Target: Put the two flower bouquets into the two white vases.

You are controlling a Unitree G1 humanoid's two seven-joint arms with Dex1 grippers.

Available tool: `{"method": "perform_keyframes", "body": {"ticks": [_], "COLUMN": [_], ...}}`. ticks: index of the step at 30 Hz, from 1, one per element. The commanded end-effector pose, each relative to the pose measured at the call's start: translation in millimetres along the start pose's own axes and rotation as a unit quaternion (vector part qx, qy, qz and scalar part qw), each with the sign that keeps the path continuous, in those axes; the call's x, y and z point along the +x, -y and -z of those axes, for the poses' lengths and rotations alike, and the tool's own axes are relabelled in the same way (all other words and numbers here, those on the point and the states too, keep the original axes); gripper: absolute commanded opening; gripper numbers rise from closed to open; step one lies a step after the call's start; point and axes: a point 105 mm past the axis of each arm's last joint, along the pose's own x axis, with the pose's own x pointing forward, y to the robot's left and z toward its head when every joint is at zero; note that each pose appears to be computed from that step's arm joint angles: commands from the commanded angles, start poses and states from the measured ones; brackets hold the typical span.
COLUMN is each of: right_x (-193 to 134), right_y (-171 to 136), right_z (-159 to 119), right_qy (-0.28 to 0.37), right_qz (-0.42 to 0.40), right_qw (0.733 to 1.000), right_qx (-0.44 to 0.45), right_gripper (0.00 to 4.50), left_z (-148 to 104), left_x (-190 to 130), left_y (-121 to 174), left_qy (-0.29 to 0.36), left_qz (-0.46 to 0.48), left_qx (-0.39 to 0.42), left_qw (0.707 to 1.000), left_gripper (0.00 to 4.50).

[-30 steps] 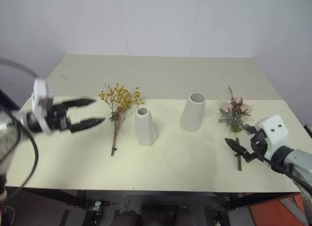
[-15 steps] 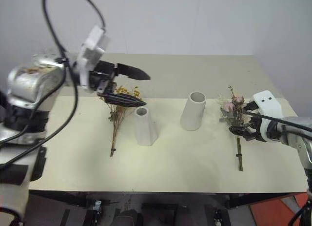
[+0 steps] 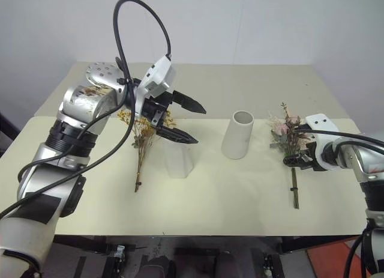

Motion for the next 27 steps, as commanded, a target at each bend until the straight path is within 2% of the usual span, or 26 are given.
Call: {"method": "perform_keyframes", "body": {"ticks": [1,8,12,21,22,27], "right_x": [3.3,21.0,25.8,35.9,36.8,32.9], "right_y": [10.6,17.8,18.2,19.1,20.1,29.9], "right_z": [-1.0,1.1,-3.2,0.7,1.5,-4.5], "right_qy": [-0.004,-0.012,-0.008,-0.033,-0.035,-0.017], "right_qz": [0.015,0.009,-0.003,-0.011,-0.009,0.016], "right_qw": [1.000,1.000,0.999,0.999,0.999,0.998], "right_qx": [0.003,0.022,0.032,0.034,0.038,0.060], "right_gripper": [4.50,4.50,3.60,0.35,0.23,0.23], "left_z": [-13.7,-15.2,-14.2,-11.8,-11.2,-9.0], "left_x": [-0.2,-1.8,-4.1,-12.7,-14.5,-20.6], "left_y": [0.0,-0.4,1.3,-0.5,-2.2,-17.5], "left_qy": [0.002,0.006,0.008,0.000,-0.001,0.005], "left_qz": [0.001,-0.010,-0.017,-0.039,-0.046,-0.101], "left_qx": [0.032,0.032,0.028,0.022,0.020,-0.004], "left_qw": [0.999,0.999,0.999,0.999,0.999,0.995], "left_gripper": [4.49,4.49,4.50,4.50,4.50,4.50]}}
